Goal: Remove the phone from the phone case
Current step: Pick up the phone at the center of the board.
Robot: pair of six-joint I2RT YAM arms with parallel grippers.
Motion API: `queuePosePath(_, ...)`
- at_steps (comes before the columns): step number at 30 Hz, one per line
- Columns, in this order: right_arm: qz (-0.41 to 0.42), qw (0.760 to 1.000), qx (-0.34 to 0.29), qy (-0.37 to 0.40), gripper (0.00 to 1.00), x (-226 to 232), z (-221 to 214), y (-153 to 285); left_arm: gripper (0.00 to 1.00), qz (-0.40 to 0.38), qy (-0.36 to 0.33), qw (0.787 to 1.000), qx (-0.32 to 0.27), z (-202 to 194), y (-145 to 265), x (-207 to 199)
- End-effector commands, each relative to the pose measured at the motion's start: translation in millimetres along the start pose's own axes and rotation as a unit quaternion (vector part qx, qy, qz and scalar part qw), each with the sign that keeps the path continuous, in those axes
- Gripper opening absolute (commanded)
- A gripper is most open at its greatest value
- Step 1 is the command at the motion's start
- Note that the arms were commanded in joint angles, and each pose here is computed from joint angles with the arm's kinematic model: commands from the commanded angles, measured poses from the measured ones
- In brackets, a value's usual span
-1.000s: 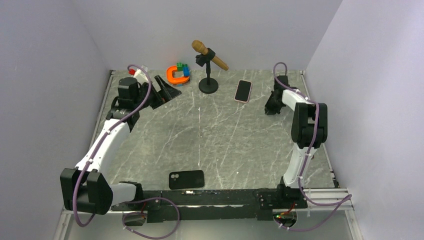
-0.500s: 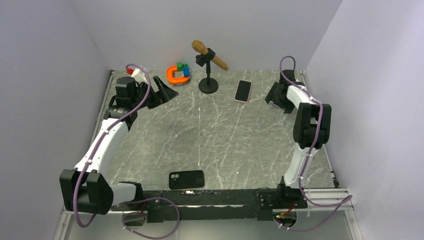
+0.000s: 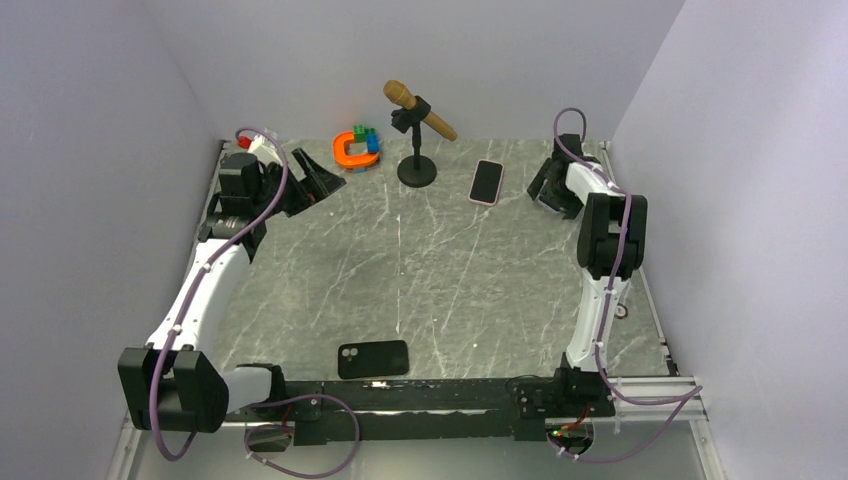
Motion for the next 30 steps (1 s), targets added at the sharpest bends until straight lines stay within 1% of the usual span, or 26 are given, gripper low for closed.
queuePosePath(1, -0.049, 0.998, 0.005, -0.027, 1.0, -5, 3, -22, 1.0, -0.011, 0.001, 1.0, -0.024, 14, 6, -7)
queuePosePath(5, -0.082, 0.996, 0.009, -0.036, 1.0, -5, 9, -33, 0.99, -0.015, 0.01, 1.0, -0.021, 15, 7, -7)
queuePosePath(10, -0.139, 0.989, -0.003, -0.05, 1.0, -13, 19, -42, 0.99, -0.006, 0.018, 1.0, -0.018, 14, 6, -2)
queuePosePath(12, -0.143, 0.988, 0.003, -0.053, 0.99, -13, 20, -49, 0.99, -0.003, 0.021, 1.0, -0.015, 13, 5, -1)
queuePosePath(17, -0.142, 0.988, 0.024, -0.057, 0.93, -17, 23, -67, 0.98, -0.006, 0.025, 1.0, -0.011, 12, 3, 0)
queuePosePath(21, -0.141, 0.988, 0.026, -0.057, 0.9, -21, 28, -69, 0.97, -0.009, 0.028, 1.0, -0.007, 11, 2, 1)
queuePosePath(22, -0.135, 0.989, 0.029, -0.052, 0.88, -21, 28, -70, 0.96, -0.01, 0.031, 0.999, -0.006, 10, 1, 1)
queuePosePath(24, -0.121, 0.991, 0.038, -0.043, 0.8, -19, 26, -72, 0.95, -0.013, 0.033, 0.999, -0.006, 11, 1, 2)
queuePosePath(27, -0.094, 0.994, 0.051, -0.024, 0.64, -13, 24, -71, 0.94, -0.012, 0.03, 0.999, -0.009, 11, 1, 3)
queuePosePath(30, -0.037, 0.998, 0.05, -0.008, 0.39, 3, 25, -56, 0.93, -0.001, 0.028, 1.0, -0.011, 11, 0, 7)
Point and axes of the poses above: each gripper's point midway between its finger pads, its own y axis back along the fingers, its own x axis along the line the jaws close on, z = x × y, the point moved 2 cm from there along y, back along the fingers, and after that the axes turned 8 degrees about -y, right-handed, at the moved point
